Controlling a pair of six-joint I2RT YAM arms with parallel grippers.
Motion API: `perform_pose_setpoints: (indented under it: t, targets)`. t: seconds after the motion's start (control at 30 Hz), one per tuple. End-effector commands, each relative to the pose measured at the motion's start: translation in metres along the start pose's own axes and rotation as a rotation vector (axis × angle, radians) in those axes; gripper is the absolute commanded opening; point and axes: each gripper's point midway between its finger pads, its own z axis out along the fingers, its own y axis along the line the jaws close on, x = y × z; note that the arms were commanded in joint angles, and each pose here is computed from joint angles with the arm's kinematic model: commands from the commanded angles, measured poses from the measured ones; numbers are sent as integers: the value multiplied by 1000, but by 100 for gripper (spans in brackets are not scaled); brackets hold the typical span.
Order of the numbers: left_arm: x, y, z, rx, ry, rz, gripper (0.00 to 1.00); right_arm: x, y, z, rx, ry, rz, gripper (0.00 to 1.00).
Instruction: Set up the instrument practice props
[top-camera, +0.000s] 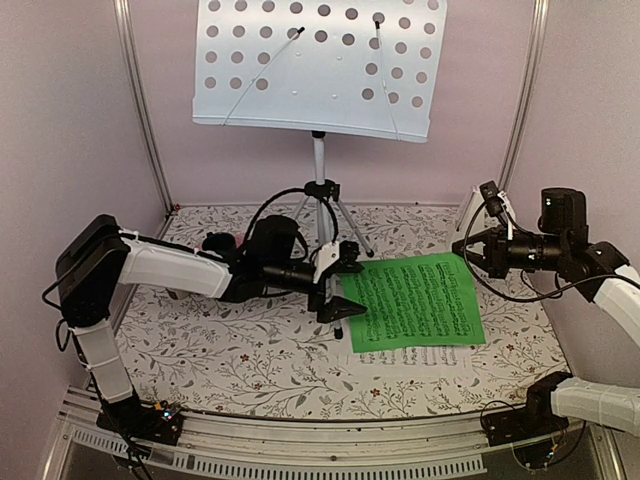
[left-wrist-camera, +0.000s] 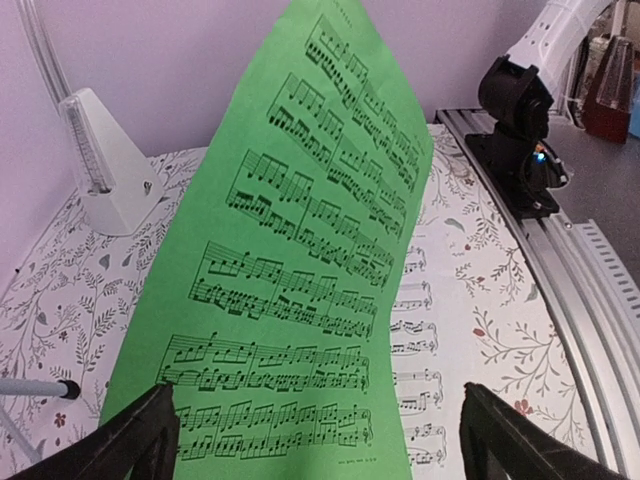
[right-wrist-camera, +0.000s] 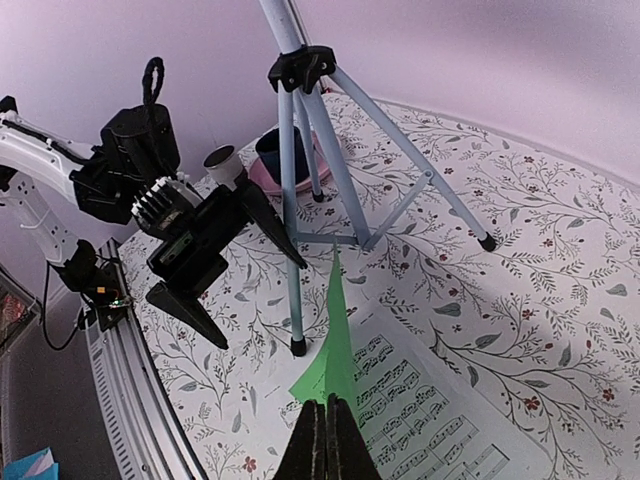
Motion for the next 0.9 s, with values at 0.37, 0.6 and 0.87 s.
perform_pose_setpoints:
  t: [0.37,0.6,0.87]
  targets:
    - [-27,8,-55,-264,59,134,99,-33,48,-45,-34,-69,-183,0]
    - [-31,10,-45,-202,124,175,99,-40,69,-64,-68,-101,-241,0]
    - [-39,-40,-16,1,43,110,89,-42,78,-73,-86,-125,-264,0]
